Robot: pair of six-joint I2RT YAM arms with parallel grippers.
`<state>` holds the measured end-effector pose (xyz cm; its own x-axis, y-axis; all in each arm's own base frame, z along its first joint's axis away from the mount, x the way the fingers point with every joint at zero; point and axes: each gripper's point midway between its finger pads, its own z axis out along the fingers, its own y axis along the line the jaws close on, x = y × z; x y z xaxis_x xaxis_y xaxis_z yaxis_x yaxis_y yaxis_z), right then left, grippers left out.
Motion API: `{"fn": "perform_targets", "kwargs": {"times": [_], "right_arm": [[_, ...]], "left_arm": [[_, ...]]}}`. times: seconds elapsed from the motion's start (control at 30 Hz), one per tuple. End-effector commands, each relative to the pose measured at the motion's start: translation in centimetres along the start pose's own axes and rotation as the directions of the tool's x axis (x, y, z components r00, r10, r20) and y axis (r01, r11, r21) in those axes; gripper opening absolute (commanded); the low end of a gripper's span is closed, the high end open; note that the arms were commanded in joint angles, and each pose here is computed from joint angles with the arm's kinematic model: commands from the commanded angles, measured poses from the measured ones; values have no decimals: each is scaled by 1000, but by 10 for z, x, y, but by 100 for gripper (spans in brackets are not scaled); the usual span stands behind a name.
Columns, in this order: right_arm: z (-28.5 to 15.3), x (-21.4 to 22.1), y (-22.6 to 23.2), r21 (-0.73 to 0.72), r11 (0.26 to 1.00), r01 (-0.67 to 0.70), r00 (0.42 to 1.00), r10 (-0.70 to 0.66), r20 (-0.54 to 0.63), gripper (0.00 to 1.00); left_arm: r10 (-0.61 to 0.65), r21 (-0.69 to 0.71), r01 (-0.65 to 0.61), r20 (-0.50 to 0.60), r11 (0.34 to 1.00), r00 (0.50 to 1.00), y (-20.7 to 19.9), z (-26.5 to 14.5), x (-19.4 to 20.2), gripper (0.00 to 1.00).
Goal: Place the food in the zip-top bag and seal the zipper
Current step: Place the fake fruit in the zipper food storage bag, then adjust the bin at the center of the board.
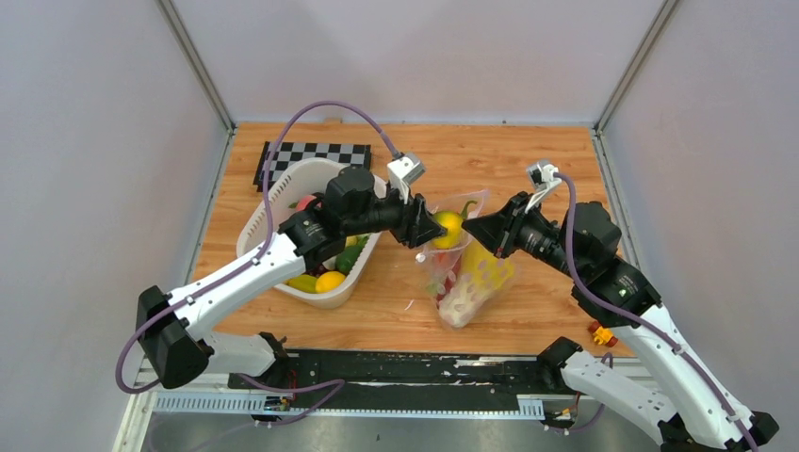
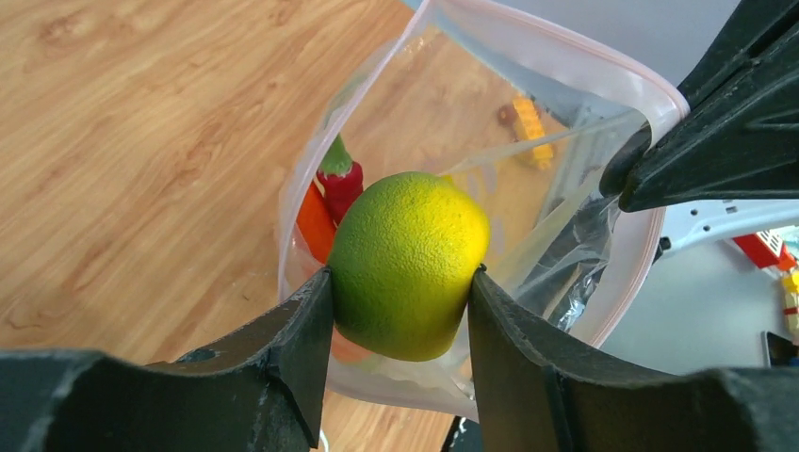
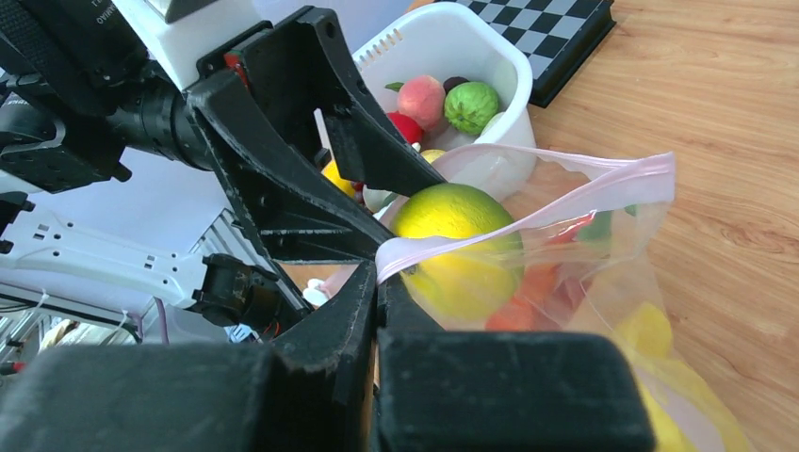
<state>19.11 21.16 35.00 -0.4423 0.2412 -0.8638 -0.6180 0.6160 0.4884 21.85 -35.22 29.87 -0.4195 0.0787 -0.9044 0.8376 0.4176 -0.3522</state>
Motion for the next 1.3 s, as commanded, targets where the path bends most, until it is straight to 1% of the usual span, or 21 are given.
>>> {"fn": "perform_targets", "kwargs": {"times": [0.0, 0.03, 0.07, 0.13, 0.2, 0.23, 0.33, 0.4, 0.47, 0.5, 0.57, 0.63, 0.67, 0.73, 0.8, 0.87, 0.97, 1.07, 1.17, 1.2, 1.27], "right_arm": [[-1, -25, 22, -84, 996, 22, 996, -15, 84, 0], [-2, -25, 21, -81, 996, 23, 996, -16, 85, 0], [-2, -25, 21, -79, 997, 23, 996, -17, 86, 0], [-3, -24, 18, -67, 998, 21, 996, -16, 85, 0], [-3, -23, 16, -57, 998, 21, 996, -16, 85, 0], [-2, -23, 15, -56, 998, 20, 996, -16, 84, 0], [-1, -22, 15, -55, 998, 18, 997, -14, 82, 0], [-2, -22, 15, -56, 998, 19, 997, -15, 80, 0], [-3, -22, 15, -52, 998, 20, 997, -16, 77, 0], [-3, -21, 15, -51, 998, 21, 997, -18, 77, 0], [-5, -21, 14, -45, 999, 23, 997, -19, 78, 0], [-7, -21, 12, -35, 999, 25, 997, -22, 79, 0], [-7, -20, 11, -30, 999, 24, 997, -21, 79, 0], [-7, -19, 9, -23, 1000, 21, 997, -20, 79, 0], [-6, -17, 8, -21, 1000, 18, 997, -17, 72, 0], [-5, -15, 7, -20, 1000, 16, 998, -15, 65, 0], [-4, -15, 7, -19, 1000, 17, 998, -16, 62, 0], [-4, -16, 6, -11, 1000, 19, 998, -18, 57, 0], [-3, -15, 4, -1, 1000, 18, 998, -18, 55, 0], [-2, -14, 3, 3, 1000, 15, 999, -15, 52, 0], [0, -14, 3, 2, 1000, 8, 999, -8, 51, 0]], "left_arm": [[56, 67, -58, 35, 996, 998, -21, -5, -20, 61], [62, 59, -64, 26, 996, 998, -19, -6, -18, 69], [63, 39, -64, 19, 997, 998, -16, -8, -17, 74], [83, 25, -83, 35, 996, 996, -16, -13, -21, 81], [100, 19, -102, 66, 995, 993, -18, -20, -29, 92], [109, 18, -111, 82, 994, 991, -21, -24, -34, 95], [137, -28, -134, 110, 991, 984, -18, -37, -45, 97], [154, -113, -141, 115, 984, 981, -7, -49, -48, 100], [170, -221, -147, 90, 964, 981, 11, -61, -41, 100], [165, -294, -139, 66, 946, 984, 25, -68, -35, 100], [131, -466, -112, 8, 878, 991, 58, -87, -16, 100], [65, -577, -94, -71, 811, 995, 88, -103, 14, 100], [23, -606, -83, -106, 791, 994, 98, -110, 30, 100], [-65, -619, -59, -175, 784, 982, 111, -116, 63, 100], [-145, -625, -36, -236, 780, 961, 119, -120, 95, 100], [-200, -656, -40, -286, 754, 937, 129, -126, 123, 100], [-261, -640, -1, -315, 768, 913, 135, -126, 145, 100], [-295, -535, 76, -337, 842, 894, 119, -108, 154, 100], [-324, -334, 216, -311, 917, 893, 88, -75, 148, 100], [-336, -248, 268, -291, 931, 896, 76, -61, 143, 99], [-370, -120, 350, -275, 929, 887, 55, -40, 136, 97]]}}
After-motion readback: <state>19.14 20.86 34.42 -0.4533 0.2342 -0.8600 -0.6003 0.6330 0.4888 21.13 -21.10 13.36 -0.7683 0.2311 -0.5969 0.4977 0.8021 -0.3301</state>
